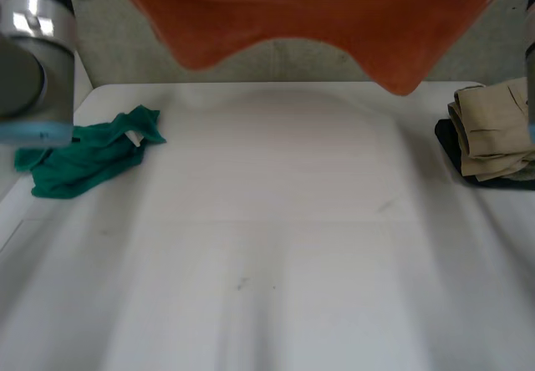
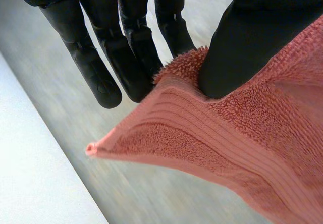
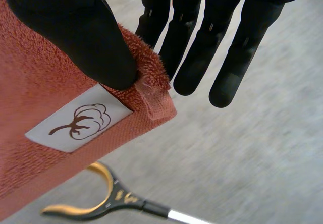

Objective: Fold the laundry.

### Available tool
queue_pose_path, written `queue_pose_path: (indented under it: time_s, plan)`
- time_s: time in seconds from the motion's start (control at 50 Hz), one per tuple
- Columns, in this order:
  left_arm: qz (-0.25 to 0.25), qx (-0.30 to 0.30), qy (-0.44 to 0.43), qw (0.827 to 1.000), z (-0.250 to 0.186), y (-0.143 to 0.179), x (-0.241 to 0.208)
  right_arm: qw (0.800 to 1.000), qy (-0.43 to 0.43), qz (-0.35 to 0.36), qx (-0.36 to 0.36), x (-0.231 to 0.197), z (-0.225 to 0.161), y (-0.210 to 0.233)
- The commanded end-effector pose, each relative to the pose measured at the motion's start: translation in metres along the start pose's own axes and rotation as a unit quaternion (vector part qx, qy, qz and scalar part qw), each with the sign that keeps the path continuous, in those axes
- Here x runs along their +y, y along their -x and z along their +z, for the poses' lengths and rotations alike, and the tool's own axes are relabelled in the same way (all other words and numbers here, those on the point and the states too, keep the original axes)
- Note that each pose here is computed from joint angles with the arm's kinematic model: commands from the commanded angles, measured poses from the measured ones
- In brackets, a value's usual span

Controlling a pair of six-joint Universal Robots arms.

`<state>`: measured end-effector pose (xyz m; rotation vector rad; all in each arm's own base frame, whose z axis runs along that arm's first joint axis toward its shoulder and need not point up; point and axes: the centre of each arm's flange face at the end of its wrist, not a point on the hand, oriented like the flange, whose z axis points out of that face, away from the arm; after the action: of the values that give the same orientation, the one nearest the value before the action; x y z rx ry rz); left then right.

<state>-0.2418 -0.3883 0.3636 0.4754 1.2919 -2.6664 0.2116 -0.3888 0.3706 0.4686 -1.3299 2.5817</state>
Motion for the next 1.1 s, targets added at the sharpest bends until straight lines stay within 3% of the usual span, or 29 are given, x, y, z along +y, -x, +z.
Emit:
queue_pose_path:
  time_s: [0.02, 0.08, 0.16, 0.24, 0.26, 0.38, 0.42, 0.46, 0.48, 0.52, 0.58, 0.64, 0.7, 0.72, 0.78, 0.8, 0.88, 0.96, 1.1]
  plan:
    - [0.001, 0.063, 0.128, 0.990, -0.057, -0.032, 0.065, 0.985, 0.134, 0.009, -0.105, 0.065, -0.038, 0.038]
    - [0.001, 0.091, 0.180, 0.979, -0.089, -0.044, 0.088, 0.969, 0.200, 0.014, -0.143, 0.090, -0.061, 0.052]
    - [0.004, 0.133, 0.255, 0.958, -0.135, -0.059, 0.111, 0.929, 0.305, -0.007, -0.207, 0.119, -0.111, 0.067]
    - [0.022, 0.181, 0.337, 0.924, -0.179, -0.063, 0.118, 0.896, 0.360, -0.034, -0.256, 0.129, -0.151, 0.073]
    - [0.035, 0.204, 0.375, 0.904, -0.198, -0.063, 0.118, 0.890, 0.369, -0.040, -0.266, 0.130, -0.160, 0.074]
    - [0.082, 0.270, 0.461, 0.841, -0.242, -0.041, 0.076, 0.863, 0.372, -0.137, -0.315, 0.082, -0.192, 0.047]
    - [0.097, 0.293, 0.487, 0.817, -0.259, -0.030, 0.054, 0.835, 0.385, -0.184, -0.347, 0.059, -0.211, 0.030]
    - [0.101, 0.312, 0.498, 0.803, -0.270, -0.025, 0.038, 0.807, 0.407, -0.205, -0.377, 0.050, -0.227, 0.022]
    - [0.102, 0.319, 0.500, 0.799, -0.273, -0.023, 0.032, 0.777, 0.428, -0.217, -0.408, 0.045, -0.243, 0.016]
    - [0.113, 0.339, 0.508, 0.784, -0.283, -0.018, 0.019, 0.754, 0.445, -0.224, -0.428, 0.043, -0.252, 0.009]
    - [0.138, 0.359, 0.503, 0.774, -0.284, -0.018, 0.019, 0.754, 0.447, -0.229, -0.424, 0.044, -0.248, 0.000]
    - [0.162, 0.364, 0.484, 0.779, -0.274, -0.021, 0.027, 0.777, 0.434, -0.229, -0.394, 0.052, -0.234, 0.000]
    - [0.183, 0.341, 0.447, 0.806, -0.248, -0.028, 0.044, 0.794, 0.434, -0.208, -0.370, 0.073, -0.221, 0.008]
    - [0.191, 0.317, 0.424, 0.826, -0.232, -0.031, 0.051, 0.800, 0.433, -0.201, -0.364, 0.078, -0.217, 0.010]
    - [0.197, 0.287, 0.390, 0.852, -0.210, -0.037, 0.059, 0.825, 0.417, -0.177, -0.338, 0.090, -0.199, 0.023]
    - [0.198, 0.273, 0.362, 0.869, -0.196, -0.043, 0.063, 0.833, 0.410, -0.170, -0.329, 0.091, -0.194, 0.027]
    - [0.199, 0.245, 0.296, 0.902, -0.164, -0.063, 0.075, 0.865, 0.377, -0.169, -0.285, 0.098, -0.169, 0.040]
    - [0.198, 0.226, 0.253, 0.920, -0.139, -0.084, 0.089, 0.879, 0.355, -0.189, -0.256, 0.113, -0.151, 0.058]
    - [0.196, 0.223, 0.236, 0.926, -0.116, -0.116, 0.126, 0.888, 0.343, -0.196, -0.234, 0.142, -0.129, 0.079]
